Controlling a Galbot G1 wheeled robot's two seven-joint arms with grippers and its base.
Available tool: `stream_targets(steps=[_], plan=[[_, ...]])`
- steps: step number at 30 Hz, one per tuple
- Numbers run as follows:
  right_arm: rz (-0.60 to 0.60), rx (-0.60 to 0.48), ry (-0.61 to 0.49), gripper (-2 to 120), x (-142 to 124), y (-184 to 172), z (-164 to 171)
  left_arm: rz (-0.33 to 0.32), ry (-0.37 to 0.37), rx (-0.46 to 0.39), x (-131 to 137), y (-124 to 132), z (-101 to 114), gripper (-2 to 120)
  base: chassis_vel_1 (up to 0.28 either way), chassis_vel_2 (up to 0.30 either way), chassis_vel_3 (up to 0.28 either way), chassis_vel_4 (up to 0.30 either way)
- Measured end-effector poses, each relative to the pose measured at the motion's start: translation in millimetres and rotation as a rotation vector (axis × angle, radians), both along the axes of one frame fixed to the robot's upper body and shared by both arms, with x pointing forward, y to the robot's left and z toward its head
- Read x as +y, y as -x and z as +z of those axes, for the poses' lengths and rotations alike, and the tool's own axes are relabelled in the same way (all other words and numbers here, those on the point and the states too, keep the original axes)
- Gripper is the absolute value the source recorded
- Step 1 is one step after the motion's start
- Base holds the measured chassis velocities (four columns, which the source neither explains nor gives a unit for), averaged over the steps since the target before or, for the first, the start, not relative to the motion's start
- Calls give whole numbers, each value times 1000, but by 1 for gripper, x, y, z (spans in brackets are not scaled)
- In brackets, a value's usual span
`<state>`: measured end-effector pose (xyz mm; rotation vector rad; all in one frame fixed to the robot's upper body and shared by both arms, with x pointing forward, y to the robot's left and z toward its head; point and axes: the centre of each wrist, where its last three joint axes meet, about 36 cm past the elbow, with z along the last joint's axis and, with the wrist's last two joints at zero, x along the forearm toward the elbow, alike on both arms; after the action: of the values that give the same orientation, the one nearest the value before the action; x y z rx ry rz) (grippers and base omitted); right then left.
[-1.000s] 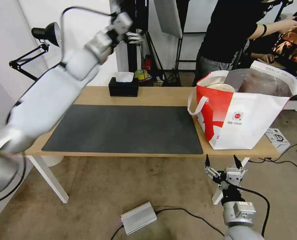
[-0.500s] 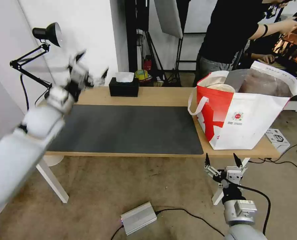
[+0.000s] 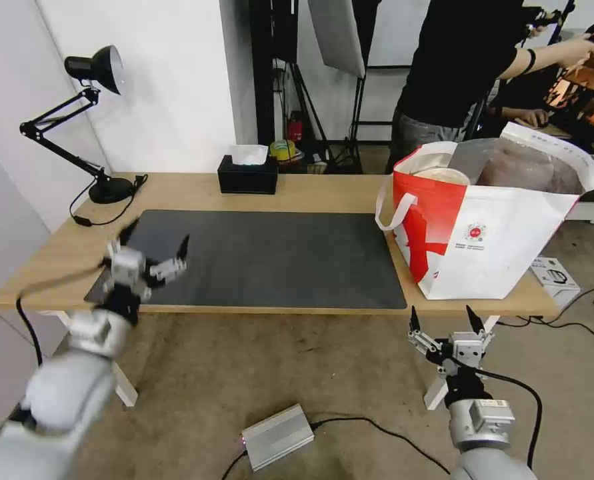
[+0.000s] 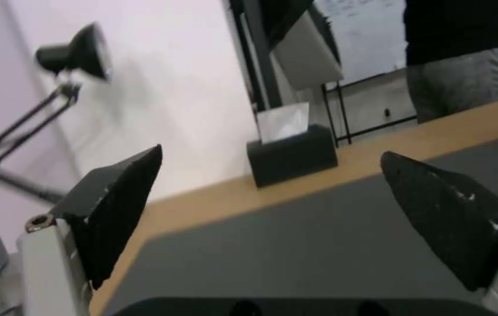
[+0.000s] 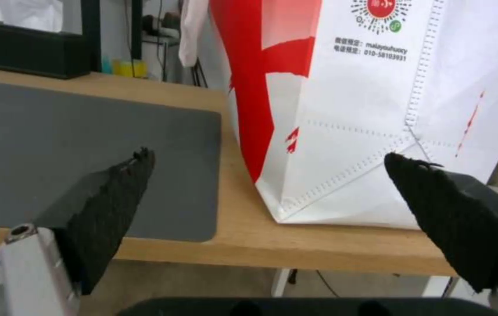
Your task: Pick up the trash from the table and place it into the takeout bag.
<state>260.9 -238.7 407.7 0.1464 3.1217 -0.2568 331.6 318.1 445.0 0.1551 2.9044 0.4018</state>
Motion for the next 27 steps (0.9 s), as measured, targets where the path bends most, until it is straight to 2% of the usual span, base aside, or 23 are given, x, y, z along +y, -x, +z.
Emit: stream_targets(steps=[2,6,16,27], plan=[[1,1,-1,100,0,0,0,29,28,18,-8,16,-9,100,0,0,0,0],[6,4,-3,100,1,1,0,63,38,28,-16,35,-22,100,0,0,0,0],[15,14,-11,100,2,6,1,128,65,33,-32,69,-45,100,0,0,0,0],[23,44,4,100,-1,17,-10,149,76,29,-38,83,-60,100,0,0,0,0]])
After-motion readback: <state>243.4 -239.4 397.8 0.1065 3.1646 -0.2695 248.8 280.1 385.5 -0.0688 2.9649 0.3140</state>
